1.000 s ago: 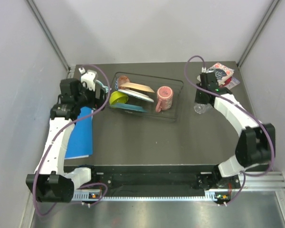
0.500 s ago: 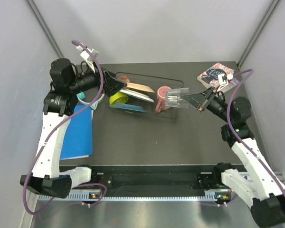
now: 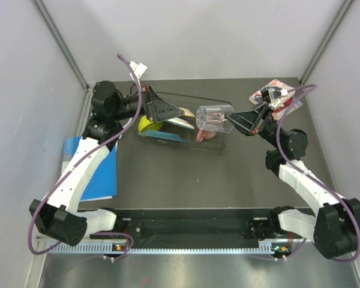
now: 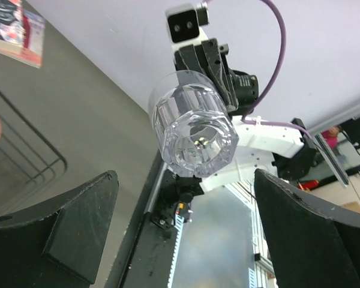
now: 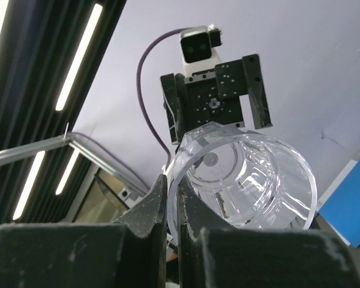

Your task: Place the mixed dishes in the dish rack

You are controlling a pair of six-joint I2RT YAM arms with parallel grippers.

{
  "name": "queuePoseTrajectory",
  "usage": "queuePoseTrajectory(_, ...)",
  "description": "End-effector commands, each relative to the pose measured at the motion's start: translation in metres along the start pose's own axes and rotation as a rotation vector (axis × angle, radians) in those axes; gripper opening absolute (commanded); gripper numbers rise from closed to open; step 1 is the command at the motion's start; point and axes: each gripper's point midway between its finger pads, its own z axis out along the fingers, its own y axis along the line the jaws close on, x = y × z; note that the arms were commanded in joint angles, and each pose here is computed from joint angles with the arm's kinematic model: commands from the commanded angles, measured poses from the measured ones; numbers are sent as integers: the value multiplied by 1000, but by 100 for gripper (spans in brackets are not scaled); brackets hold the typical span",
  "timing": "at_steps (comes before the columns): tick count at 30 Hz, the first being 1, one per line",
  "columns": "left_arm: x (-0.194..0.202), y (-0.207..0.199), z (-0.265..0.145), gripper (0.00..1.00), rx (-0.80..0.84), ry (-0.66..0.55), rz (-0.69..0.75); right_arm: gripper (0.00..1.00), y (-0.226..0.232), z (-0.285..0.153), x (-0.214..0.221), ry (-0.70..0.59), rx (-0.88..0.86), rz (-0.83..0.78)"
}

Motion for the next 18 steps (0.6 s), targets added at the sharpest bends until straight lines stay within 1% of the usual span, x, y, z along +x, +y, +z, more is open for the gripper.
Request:
queuePoseTrajectory(1,1,-11,11,99,48,-28,32,0,68,11,14,47,-264,-173)
queuePoseTrajectory(12,8,-14,26,99,74,-5,21,0,42,35,17,70,-246,-132)
queuePoseTrajectory(18,17,-12,29,99,74,10,21,0,36,50,15,85,-257,-124)
